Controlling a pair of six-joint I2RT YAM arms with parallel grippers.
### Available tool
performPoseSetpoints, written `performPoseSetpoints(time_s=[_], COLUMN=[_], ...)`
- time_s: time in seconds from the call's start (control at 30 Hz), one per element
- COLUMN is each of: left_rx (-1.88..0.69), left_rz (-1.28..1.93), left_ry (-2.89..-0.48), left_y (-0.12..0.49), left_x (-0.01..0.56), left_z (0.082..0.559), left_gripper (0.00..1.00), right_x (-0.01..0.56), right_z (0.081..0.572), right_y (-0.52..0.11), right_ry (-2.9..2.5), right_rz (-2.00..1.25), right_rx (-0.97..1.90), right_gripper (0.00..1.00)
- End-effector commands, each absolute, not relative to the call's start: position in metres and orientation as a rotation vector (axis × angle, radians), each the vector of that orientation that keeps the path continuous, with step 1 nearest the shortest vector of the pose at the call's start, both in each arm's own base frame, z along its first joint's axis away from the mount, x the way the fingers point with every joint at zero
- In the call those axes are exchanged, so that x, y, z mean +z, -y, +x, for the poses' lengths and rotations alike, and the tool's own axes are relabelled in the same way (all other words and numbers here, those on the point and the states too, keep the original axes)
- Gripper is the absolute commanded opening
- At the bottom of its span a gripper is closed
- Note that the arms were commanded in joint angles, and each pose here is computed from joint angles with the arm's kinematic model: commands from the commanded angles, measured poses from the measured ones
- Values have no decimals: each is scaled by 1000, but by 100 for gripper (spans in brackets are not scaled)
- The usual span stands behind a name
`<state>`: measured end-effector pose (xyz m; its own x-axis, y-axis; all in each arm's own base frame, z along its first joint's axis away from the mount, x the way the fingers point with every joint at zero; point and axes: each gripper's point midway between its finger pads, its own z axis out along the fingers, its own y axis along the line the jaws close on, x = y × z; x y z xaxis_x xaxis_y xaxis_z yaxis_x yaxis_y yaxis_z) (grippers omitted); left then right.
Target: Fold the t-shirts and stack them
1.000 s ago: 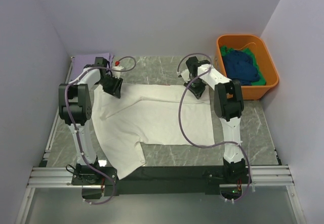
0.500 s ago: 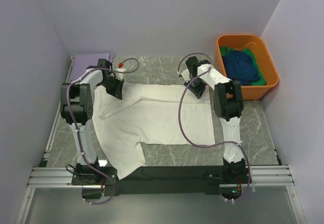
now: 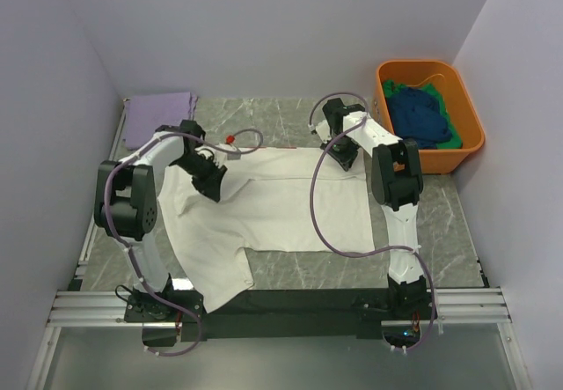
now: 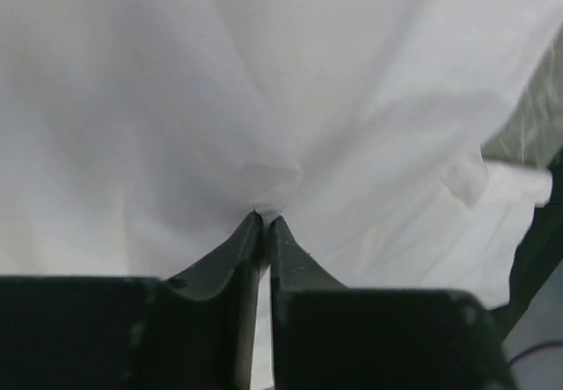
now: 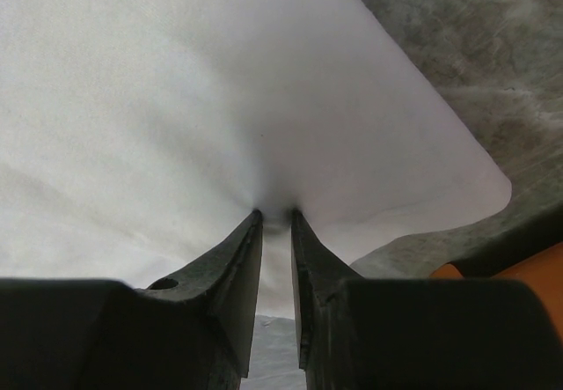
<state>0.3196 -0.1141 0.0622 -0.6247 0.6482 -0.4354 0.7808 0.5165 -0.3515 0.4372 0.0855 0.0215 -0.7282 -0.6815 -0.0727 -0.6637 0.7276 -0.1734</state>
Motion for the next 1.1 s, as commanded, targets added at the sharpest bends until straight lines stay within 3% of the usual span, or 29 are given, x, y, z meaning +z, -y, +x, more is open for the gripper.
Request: performPoseSetpoints(time_s=[0.0,0.07,0.17,0.3,0.33,0.47,0.8,1.07], left_rx=[-837,-827,-854,-840,-762,-578,-477,-483], left_rz=[1395,1388,1248,847,732,404,218,180], left_ry=[-2435,-2413,-2411,-2463,-2449,-2530,-2575,-2626], left_y=[118,119,112,71,48,0,-29,-31], left_x=[68,76,97,114,113,96,63,38], left_z=[286,289,308,366,395,438,476,476], left_gripper=[18,29,34,37,36,36,38,39], right_x=[28,28,29,30,30,32,30,30], right_z=[449,449,450,452,453,454,452,453], right_y=[-81,-80,-79,-78,-78,-80,-81,-81], right_ry=[-2765,-2765,-2760,-2758,-2758,-2753,-2763,-2766], right_rz=[-1084,-1094,-1098,-1099,-1099,-1094,-1075,-1072], right_rx=[-262,-268,-280,-283,-283,-280,-269,-266], right_gripper=[27,26,26,26,26,26,26,26])
